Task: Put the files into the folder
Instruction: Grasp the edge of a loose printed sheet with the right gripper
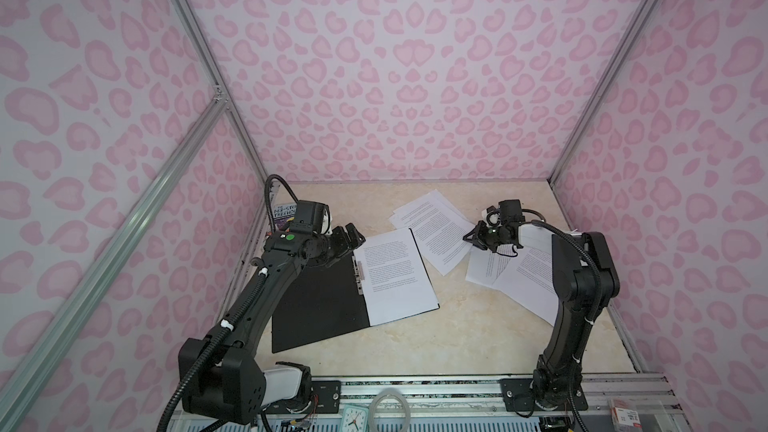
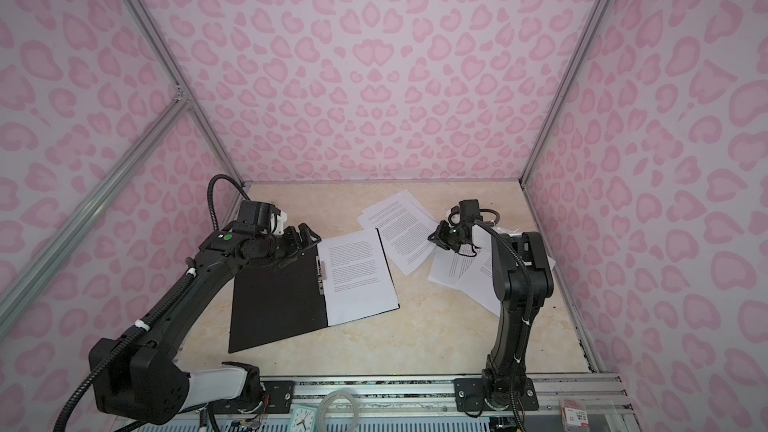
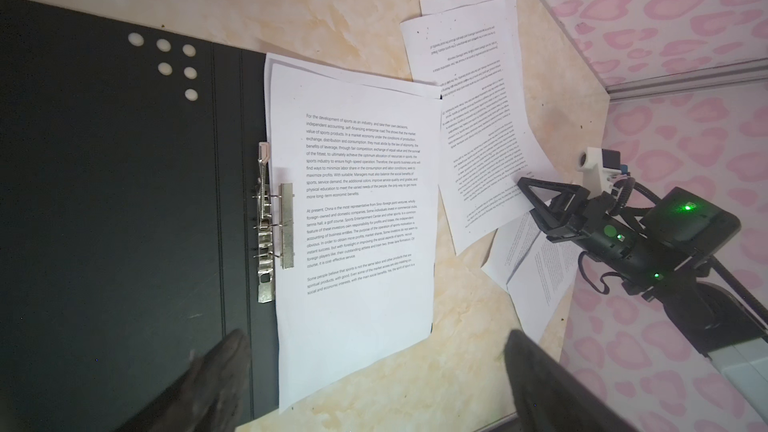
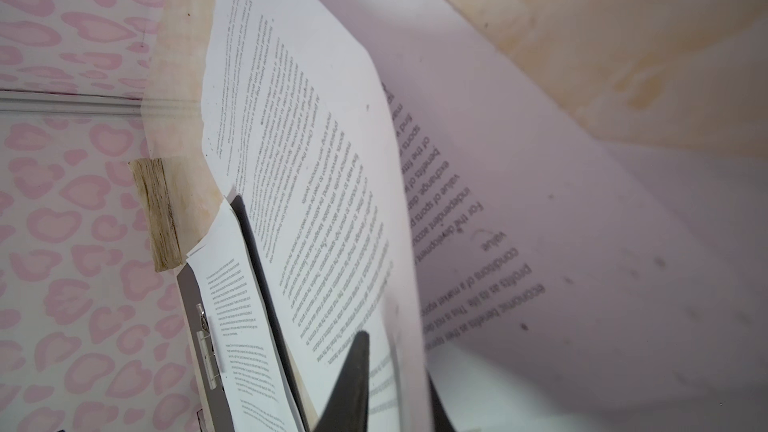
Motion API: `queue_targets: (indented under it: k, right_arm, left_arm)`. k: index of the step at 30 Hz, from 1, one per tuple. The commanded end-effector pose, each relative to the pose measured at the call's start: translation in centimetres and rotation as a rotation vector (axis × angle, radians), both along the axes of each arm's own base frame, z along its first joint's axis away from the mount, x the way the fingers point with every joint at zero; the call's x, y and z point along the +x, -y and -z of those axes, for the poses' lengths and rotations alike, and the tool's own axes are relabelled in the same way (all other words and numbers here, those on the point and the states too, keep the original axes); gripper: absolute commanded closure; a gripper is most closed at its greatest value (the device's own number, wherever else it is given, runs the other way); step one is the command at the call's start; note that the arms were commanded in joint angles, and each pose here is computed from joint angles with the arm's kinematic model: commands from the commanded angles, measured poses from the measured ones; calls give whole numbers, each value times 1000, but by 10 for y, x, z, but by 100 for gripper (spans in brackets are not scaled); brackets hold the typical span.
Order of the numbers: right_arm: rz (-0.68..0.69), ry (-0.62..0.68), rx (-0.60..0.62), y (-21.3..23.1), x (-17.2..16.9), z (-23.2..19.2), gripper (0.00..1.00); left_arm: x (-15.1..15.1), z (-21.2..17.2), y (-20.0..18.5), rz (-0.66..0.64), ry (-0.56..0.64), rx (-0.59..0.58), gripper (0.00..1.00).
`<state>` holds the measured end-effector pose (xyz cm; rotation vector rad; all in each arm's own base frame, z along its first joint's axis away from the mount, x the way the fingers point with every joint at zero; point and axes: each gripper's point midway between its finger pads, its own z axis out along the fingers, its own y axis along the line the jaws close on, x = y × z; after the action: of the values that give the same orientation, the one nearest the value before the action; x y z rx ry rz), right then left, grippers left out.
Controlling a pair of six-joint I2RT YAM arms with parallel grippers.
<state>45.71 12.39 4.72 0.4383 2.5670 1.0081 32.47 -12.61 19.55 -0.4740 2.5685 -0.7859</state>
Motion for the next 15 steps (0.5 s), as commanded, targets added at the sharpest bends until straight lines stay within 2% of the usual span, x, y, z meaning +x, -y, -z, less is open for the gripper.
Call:
queue_targets:
  k: [1,3,6,9,15]
  right_arm:
    - [20,53,-15,3,10,-11,93]
    - [18,55,-20,3,13,-16,100]
    - [3,66,-26,2,16,-31,100]
    - [-16,125,-56,4,21,-65,100]
    - [-122,274,-177,-2,21,-151,100]
  left_arm:
    - [5,-13,6,-6,29,-49,3]
    - [6,-18,6,-12,37,-57,3]
    - [10,-27,7,-10,53,-61,3]
    - [17,-47,12,4,108,-92,3]
    - [32,-100,23,37,293,-140,3]
